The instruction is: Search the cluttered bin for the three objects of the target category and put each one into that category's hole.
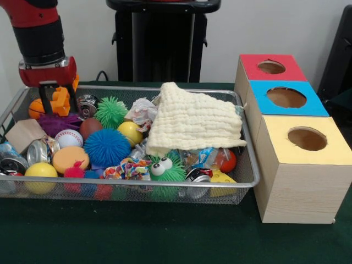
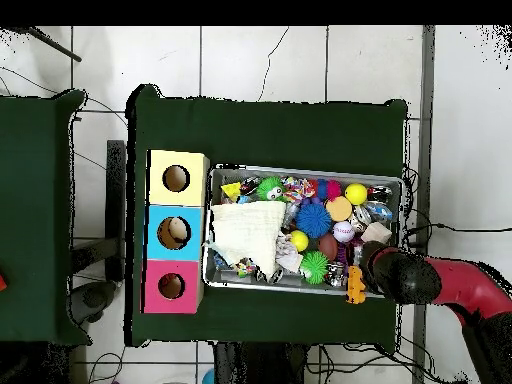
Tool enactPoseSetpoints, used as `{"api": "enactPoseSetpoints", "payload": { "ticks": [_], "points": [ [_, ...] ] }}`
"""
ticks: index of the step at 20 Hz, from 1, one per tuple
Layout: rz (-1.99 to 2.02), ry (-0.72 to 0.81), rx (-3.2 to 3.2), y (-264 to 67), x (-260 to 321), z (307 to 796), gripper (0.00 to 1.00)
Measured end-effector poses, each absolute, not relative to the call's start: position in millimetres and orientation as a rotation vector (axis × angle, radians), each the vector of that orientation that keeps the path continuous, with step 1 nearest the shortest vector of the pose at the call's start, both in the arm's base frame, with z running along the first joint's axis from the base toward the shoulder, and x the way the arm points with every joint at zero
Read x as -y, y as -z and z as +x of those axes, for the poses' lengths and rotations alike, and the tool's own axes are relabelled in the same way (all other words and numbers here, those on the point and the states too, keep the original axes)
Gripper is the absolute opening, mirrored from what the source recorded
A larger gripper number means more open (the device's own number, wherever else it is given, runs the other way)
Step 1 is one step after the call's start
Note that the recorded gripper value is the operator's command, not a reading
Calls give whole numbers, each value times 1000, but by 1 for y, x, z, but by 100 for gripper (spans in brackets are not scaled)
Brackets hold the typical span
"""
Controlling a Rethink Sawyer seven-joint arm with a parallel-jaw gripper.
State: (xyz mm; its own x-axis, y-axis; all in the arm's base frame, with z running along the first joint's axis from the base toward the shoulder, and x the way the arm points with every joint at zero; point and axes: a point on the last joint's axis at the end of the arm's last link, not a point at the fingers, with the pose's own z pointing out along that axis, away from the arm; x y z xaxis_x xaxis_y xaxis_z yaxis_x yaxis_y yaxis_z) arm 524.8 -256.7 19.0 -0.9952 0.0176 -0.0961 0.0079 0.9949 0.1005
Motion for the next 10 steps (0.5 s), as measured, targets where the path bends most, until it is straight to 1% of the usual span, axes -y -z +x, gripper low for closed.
{"api": "enactPoseSetpoints", "payload": {
  "ticks": [10],
  "points": [
    [64,-258,-3058,8,249,509,100]
  ]
}}
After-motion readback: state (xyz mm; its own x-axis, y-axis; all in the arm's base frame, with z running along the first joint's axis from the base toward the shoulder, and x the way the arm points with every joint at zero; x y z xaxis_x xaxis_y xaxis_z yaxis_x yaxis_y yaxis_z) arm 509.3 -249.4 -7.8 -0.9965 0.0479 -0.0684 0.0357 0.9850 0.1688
